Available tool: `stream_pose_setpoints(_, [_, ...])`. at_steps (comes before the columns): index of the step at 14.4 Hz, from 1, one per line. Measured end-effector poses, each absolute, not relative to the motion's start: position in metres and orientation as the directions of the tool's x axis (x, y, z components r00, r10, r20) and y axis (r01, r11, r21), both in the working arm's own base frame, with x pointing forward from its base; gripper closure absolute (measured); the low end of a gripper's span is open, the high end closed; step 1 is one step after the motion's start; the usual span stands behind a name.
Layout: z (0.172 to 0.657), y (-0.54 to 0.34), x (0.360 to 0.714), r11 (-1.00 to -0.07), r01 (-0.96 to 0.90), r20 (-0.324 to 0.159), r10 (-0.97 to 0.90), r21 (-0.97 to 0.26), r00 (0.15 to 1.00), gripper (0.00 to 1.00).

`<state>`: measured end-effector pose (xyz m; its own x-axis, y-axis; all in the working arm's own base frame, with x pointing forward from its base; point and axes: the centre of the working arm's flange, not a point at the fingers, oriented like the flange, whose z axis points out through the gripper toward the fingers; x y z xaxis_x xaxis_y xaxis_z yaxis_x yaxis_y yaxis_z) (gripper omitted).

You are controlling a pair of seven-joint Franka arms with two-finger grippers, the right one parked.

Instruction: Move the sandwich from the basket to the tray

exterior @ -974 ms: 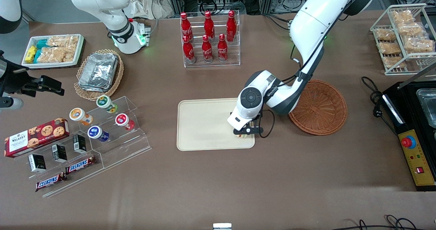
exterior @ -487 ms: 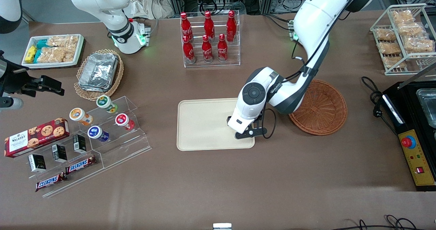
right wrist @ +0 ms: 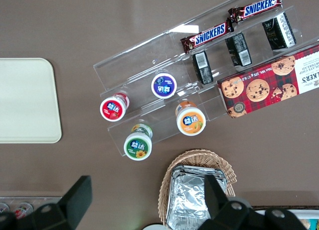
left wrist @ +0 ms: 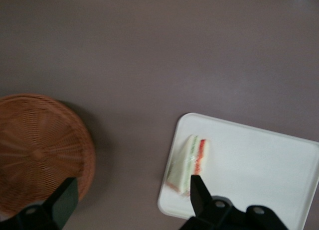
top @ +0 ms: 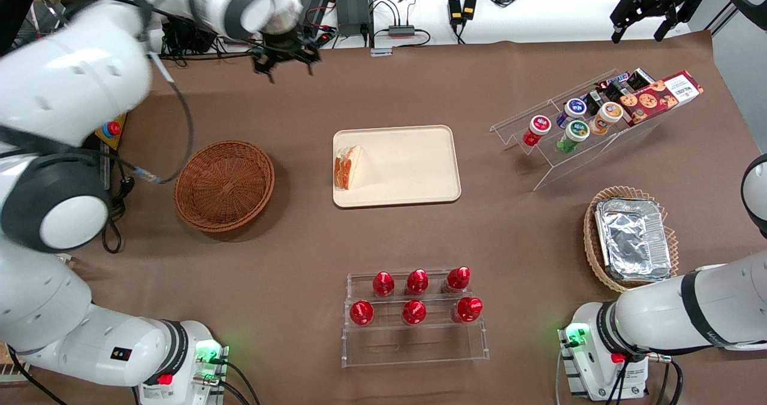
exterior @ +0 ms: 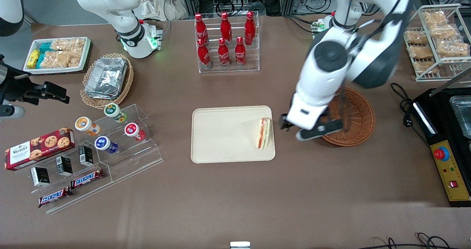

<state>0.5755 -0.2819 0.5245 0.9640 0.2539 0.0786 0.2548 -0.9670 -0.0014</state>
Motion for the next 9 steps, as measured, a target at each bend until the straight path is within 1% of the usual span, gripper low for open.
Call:
stream_pose_setpoints(2, [0.563, -0.230, 0.574, -0.978, 0.211, 0.069, 0.210, -0.003, 0.975, 0.00])
stream_pose_setpoints(4, [0.586, -0.171, 0.574, -0.989, 0.146, 0.048, 0.145, -0.014, 0.988, 0.00])
stream_pose_setpoints(6, [0.600, -0.111, 0.575, -0.997, 0.078, 0.024, 0.078, 0.000, 0.997, 0.00])
stream_pose_setpoints(9, [0.608, -0.037, 0.573, -0.999, -0.038, -0.010, -0.038, 0.009, 0.999, 0.00])
